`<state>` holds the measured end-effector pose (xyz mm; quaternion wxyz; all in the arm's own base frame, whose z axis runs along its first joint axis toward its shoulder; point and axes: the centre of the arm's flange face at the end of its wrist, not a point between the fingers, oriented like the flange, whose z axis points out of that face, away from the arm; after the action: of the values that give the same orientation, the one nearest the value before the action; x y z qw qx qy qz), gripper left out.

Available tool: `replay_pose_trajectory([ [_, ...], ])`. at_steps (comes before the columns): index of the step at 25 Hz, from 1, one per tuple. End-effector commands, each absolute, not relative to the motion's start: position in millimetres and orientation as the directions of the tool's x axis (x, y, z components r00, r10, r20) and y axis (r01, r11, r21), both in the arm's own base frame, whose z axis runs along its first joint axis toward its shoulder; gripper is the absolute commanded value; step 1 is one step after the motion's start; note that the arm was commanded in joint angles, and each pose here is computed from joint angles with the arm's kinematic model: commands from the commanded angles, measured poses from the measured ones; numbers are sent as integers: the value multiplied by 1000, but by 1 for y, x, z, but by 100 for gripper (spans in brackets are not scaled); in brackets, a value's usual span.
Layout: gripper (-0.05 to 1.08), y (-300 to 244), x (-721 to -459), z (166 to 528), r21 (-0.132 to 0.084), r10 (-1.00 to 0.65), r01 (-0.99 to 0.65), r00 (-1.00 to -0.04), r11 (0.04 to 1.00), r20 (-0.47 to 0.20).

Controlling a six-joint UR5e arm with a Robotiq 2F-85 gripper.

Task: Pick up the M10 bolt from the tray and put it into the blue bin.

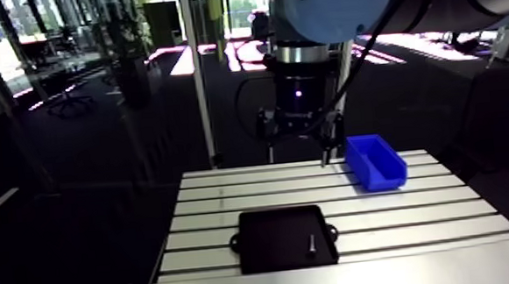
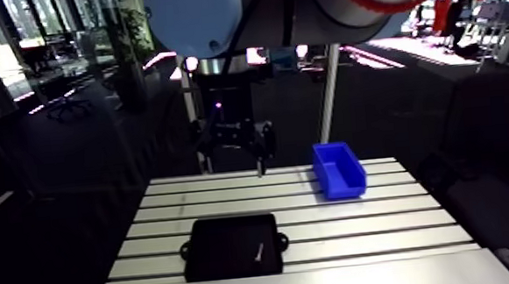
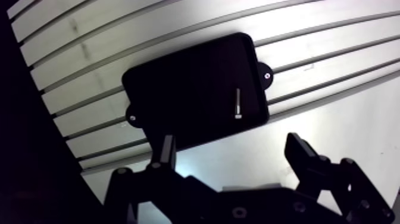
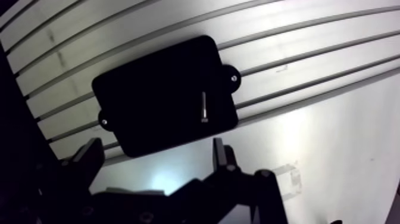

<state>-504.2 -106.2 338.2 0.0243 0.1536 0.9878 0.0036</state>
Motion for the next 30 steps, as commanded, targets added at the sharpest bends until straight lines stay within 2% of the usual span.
replay_pose_trajectory([
  [1, 1, -89, -495, 314, 17, 311, 311, -948, 950, -71],
  [5, 1, -79, -489, 300, 13, 261, 261, -960, 965, -103],
  [10, 2, -78, -486, 289, 4, 223, 223, -972, 975, -70],
  [13, 3, -78, -487, 275, 8, 222, 223, -971, 975, -91],
  [17, 16, -79, -486, 262, 4, 240, 241, -966, 971, -99],
  [20, 28, -79, -486, 247, 12, 277, 278, -954, 961, -114],
  [23, 30, -79, -485, 235, 17, 286, 286, -950, 958, -125],
  [25, 35, -79, -485, 225, 18, 284, 284, -950, 959, -131],
  [28, 35, -78, -487, 216, 17, 274, 274, -952, 962, -137],
  [30, 41, -78, -486, 215, 17, 272, 273, -952, 962, -138],
])
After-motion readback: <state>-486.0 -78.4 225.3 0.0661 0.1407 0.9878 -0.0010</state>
